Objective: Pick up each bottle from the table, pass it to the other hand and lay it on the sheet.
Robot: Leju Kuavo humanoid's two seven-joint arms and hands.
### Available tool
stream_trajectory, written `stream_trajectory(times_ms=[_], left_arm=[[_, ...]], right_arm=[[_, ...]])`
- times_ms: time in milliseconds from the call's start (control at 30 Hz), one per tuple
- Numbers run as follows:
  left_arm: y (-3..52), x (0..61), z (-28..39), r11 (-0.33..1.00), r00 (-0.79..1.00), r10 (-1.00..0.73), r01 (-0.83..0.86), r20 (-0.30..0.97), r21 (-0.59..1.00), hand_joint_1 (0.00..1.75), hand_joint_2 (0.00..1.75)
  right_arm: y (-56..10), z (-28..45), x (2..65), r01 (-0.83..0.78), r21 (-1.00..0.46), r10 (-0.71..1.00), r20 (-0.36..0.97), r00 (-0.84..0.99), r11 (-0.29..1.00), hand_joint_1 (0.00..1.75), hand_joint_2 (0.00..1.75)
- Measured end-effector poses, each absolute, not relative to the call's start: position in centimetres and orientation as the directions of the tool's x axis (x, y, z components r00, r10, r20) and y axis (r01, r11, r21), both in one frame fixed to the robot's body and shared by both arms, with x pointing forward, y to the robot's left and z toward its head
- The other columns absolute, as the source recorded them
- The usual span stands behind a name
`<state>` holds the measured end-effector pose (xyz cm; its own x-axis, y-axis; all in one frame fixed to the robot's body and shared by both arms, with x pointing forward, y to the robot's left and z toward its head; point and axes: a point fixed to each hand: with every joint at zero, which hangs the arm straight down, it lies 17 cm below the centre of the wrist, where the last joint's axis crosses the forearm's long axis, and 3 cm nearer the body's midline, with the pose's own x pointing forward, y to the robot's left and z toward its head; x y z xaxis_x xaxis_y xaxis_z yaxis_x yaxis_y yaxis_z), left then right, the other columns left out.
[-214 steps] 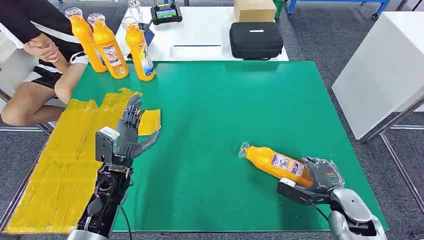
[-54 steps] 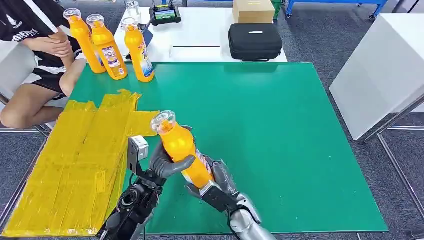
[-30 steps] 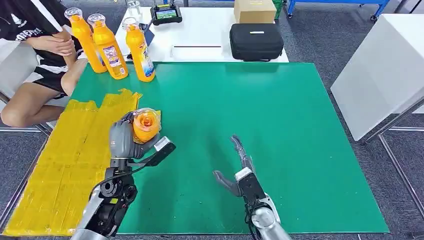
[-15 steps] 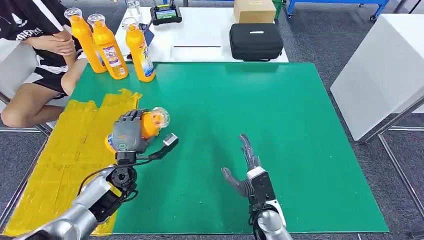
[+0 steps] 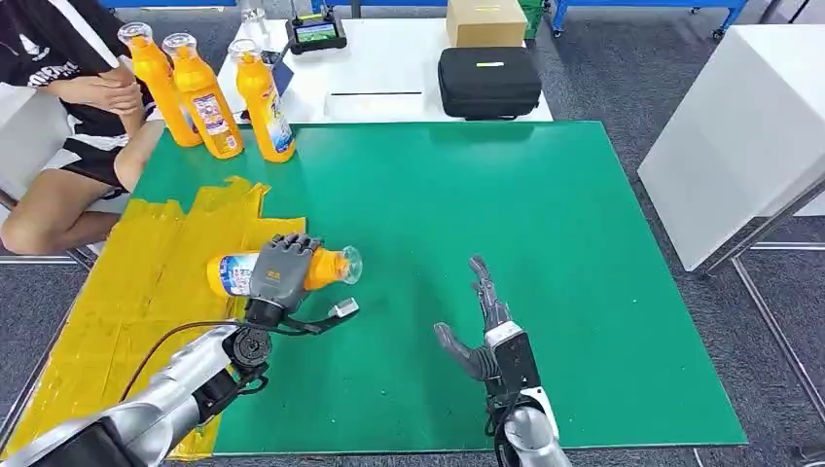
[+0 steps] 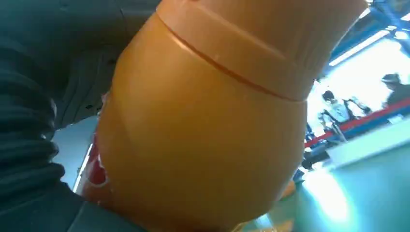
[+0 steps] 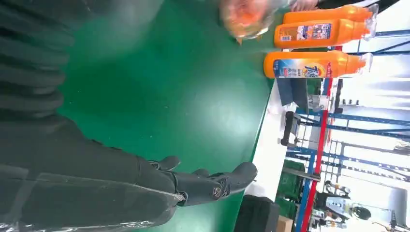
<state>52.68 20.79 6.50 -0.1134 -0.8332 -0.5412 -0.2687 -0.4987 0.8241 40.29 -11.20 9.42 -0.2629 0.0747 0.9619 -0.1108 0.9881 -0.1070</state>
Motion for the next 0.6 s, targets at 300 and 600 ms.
stream_trajectory(times_ms=[300,600], left_arm=[[24.5,52.3,2.0,-0.679,-0.095,-0.723,-0.078,-0.684,0.73,1.75,1.75],[27.2,52.0,1.6,-0.758,-0.02,-0.653,0.009,-0.758,0.653,1.75,1.75]], right_arm=[[-10.7,9.4,40.2,-0.131,-0.111,0.073,0.961,-0.265,0.985,0.0,1.75],[-10.7,9.4,40.1,-0.12,-0.112,0.077,0.962,-0.263,0.986,0.0,1.75]])
